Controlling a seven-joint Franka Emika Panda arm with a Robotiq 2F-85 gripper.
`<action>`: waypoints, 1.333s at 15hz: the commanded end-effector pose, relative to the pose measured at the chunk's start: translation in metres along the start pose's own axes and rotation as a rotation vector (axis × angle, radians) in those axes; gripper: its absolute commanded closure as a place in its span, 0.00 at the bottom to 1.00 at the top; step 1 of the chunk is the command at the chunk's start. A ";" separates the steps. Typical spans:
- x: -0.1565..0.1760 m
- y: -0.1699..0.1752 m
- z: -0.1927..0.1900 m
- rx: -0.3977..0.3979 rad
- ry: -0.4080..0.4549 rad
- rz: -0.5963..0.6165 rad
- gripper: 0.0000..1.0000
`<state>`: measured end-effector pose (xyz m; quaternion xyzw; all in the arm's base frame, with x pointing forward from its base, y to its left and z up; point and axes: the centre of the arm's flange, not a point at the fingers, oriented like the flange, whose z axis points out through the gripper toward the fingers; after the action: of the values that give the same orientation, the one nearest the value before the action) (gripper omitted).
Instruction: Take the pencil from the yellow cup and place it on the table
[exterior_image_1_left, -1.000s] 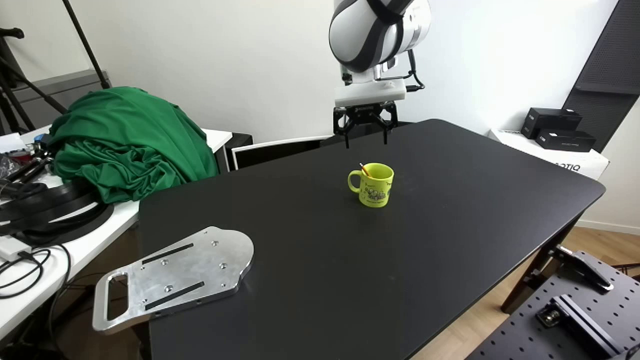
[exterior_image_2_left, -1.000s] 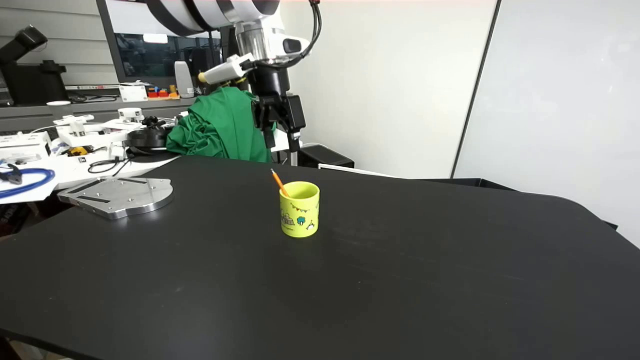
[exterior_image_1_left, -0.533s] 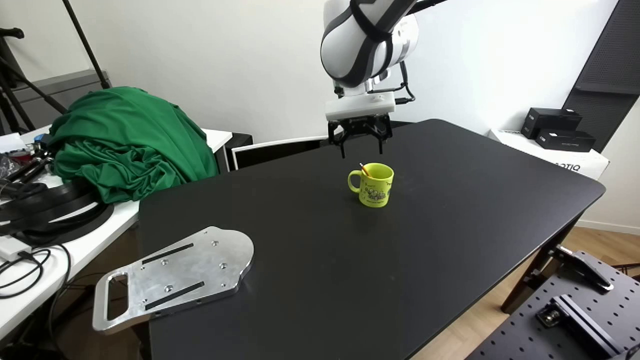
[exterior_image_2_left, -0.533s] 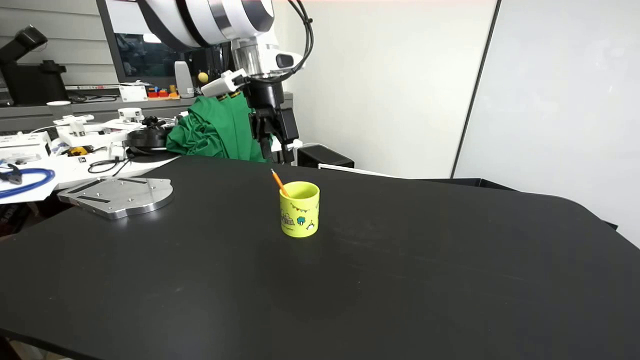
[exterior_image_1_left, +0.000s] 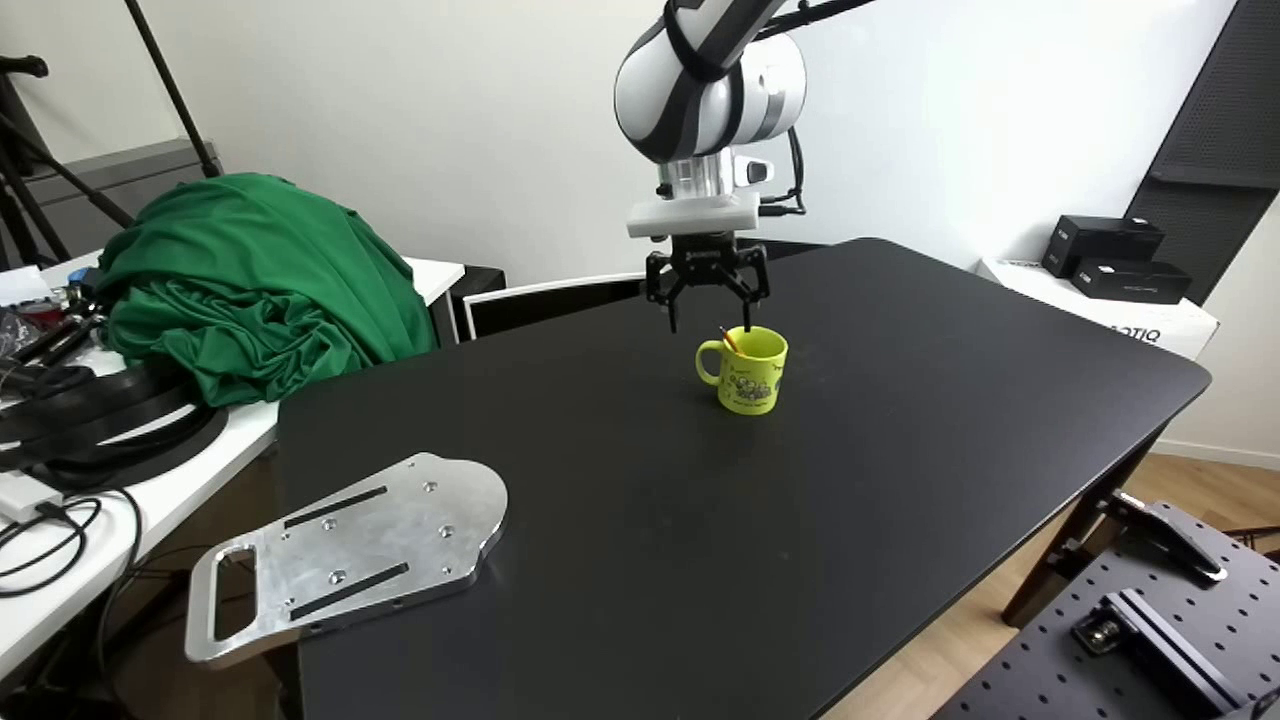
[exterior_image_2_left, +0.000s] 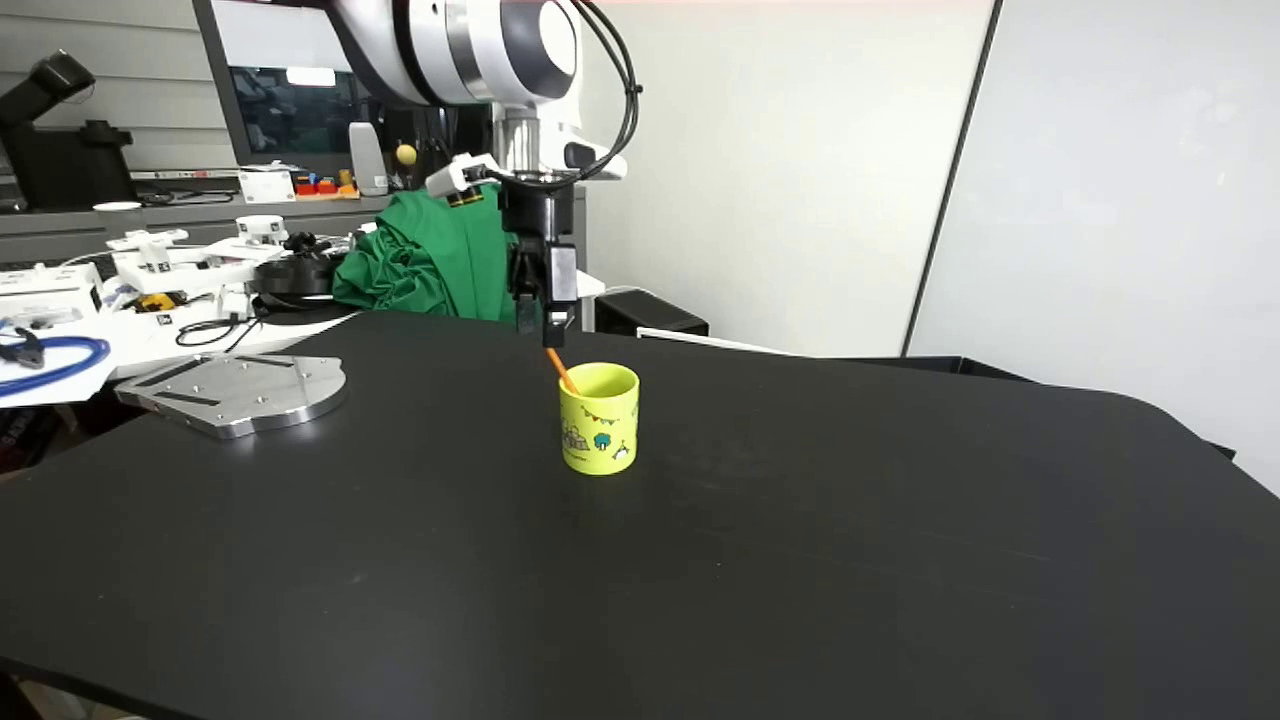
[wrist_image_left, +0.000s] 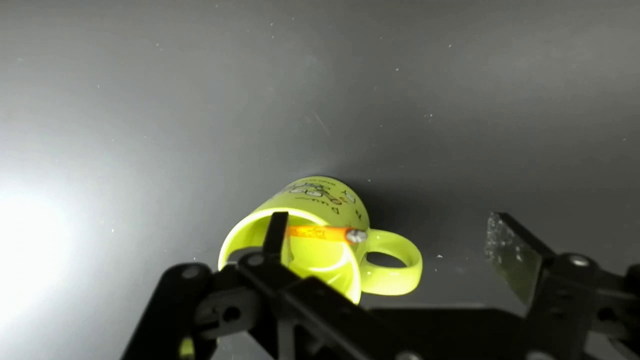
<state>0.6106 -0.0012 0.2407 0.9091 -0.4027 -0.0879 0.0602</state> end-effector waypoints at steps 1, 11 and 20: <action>0.019 -0.015 0.001 0.015 -0.074 0.075 0.00; 0.050 -0.004 0.013 0.093 -0.267 0.210 0.00; 0.052 0.008 0.019 0.054 -0.309 0.238 0.40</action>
<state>0.6267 -0.0440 0.2130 0.8405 -0.5028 -0.2008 -0.0188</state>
